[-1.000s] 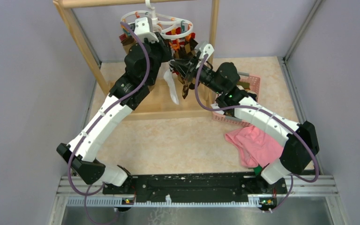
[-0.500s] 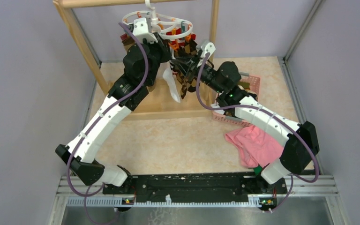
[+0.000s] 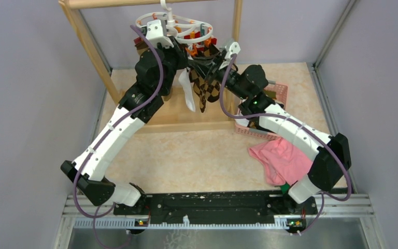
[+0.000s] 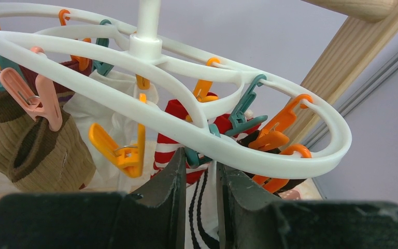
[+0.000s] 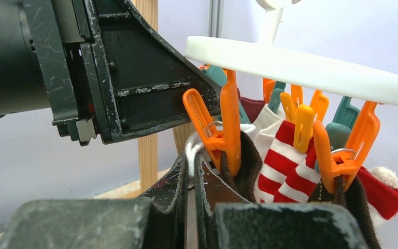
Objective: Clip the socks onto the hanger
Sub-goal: Clamp the sock onto the hanger.
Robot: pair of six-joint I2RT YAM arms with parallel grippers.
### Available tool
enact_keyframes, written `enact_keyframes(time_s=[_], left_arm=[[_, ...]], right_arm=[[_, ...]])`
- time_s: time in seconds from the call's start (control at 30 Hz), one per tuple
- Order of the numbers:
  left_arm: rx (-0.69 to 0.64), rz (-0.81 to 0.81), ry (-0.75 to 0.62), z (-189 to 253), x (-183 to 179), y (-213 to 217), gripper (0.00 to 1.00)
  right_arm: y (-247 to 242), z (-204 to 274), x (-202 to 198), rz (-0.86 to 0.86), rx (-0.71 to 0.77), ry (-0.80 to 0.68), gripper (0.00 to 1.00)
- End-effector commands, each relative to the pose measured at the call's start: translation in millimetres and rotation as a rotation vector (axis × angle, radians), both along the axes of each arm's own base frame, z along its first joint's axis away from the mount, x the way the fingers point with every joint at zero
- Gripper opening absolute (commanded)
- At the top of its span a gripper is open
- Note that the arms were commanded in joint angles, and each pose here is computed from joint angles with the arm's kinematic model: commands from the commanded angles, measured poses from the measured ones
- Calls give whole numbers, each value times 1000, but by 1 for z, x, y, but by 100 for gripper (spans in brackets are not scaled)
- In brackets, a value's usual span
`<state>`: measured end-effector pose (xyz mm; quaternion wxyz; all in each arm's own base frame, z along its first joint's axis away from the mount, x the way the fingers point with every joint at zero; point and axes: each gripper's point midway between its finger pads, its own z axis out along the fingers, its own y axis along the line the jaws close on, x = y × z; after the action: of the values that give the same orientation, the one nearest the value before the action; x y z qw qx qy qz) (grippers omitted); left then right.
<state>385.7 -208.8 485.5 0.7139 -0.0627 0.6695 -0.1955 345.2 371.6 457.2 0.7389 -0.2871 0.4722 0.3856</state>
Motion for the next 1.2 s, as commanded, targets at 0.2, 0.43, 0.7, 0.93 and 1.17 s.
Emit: enact_keyframes(time_s=[0.2, 0.43, 0.7, 0.93, 1.17], left_arm=[[-26, 1, -61, 22, -10, 9, 19], [-29, -2, -65, 23, -10, 9, 19], [-28, 1, -72, 26, -12, 11, 19], [-29, -2, -70, 25, -12, 11, 19], [-28, -11, -64, 23, -11, 8, 19]], right_arm=[[-8, 28, 6, -36, 55, -43, 0], [-4, 29, 6, -25, 36, -49, 0], [-1, -7, 4, -14, -71, -53, 0], [2, -15, 6, -7, -103, -48, 0], [6, -7, 6, 7, -100, -69, 0]])
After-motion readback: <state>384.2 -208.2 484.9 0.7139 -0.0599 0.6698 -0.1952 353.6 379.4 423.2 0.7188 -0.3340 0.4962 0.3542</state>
